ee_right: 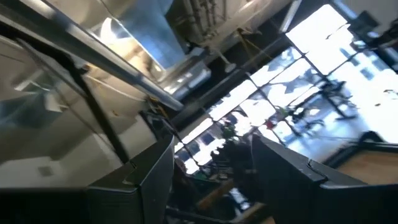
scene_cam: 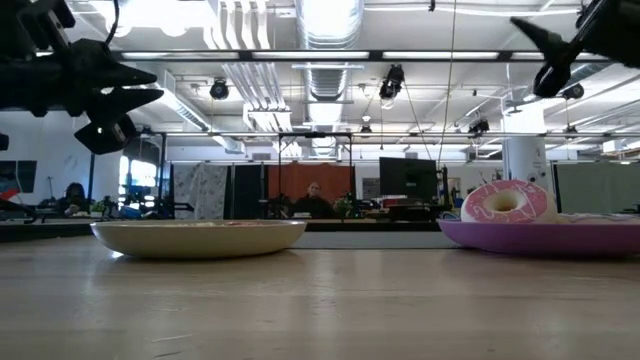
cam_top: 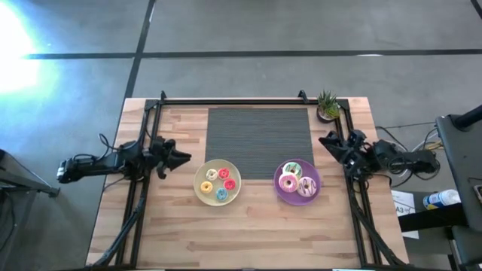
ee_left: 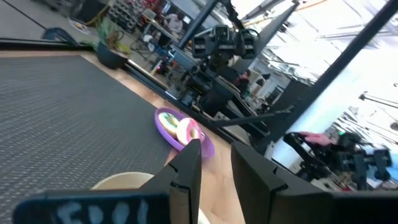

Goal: Pick & Place donuts
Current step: Return to Home Position

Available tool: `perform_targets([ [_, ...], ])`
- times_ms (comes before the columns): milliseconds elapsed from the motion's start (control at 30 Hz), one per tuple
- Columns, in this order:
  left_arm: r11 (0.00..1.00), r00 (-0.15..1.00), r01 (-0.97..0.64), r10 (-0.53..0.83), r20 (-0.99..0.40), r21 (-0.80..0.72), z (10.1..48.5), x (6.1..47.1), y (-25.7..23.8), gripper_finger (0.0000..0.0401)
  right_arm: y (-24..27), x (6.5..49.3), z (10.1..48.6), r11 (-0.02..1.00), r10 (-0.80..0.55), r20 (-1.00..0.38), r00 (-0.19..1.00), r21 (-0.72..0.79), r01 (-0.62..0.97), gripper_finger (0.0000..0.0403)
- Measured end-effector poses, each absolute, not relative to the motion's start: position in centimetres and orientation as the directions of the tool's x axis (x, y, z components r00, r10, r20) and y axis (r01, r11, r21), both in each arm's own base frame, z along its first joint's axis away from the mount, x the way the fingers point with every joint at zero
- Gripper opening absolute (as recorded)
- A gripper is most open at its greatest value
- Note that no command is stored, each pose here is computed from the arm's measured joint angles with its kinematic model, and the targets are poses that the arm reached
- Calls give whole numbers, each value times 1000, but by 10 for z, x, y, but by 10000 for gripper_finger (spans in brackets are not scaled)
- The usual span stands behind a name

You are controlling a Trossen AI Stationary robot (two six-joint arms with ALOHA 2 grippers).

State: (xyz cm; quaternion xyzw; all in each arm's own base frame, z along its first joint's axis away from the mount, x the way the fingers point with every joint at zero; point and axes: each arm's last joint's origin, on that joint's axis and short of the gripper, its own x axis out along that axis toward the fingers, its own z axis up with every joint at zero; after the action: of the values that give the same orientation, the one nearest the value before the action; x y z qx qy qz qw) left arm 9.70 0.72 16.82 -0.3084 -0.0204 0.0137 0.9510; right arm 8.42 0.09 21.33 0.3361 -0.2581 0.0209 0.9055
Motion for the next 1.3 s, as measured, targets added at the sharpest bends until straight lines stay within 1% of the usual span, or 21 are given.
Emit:
perform_targets([
  [233, 809, 998, -30, 59, 30, -587, 168, 97, 9, 62, -11, 88, 203, 791, -256, 382, 888, 611, -35, 206],
  [367, 809, 998, -30, 59, 30, -587, 168, 97, 9, 62, -15, 89, 201, 790, -301, 355, 885, 613, 22, 206],
  [1033, 809, 998, -29, 57, 29, -587, 168, 97, 9, 62, -16, 90, 199, 789, -306, 333, 892, 613, 42, 206],
  [1200, 809, 998, -29, 57, 29, -587, 168, 97, 9, 62, -16, 91, 198, 867, -311, 327, 892, 483, 125, 206],
  [1300, 809, 998, -29, 57, 29, -587, 168, 97, 9, 62, -16, 91, 198, 888, -311, 326, 893, 435, 150, 206],
])
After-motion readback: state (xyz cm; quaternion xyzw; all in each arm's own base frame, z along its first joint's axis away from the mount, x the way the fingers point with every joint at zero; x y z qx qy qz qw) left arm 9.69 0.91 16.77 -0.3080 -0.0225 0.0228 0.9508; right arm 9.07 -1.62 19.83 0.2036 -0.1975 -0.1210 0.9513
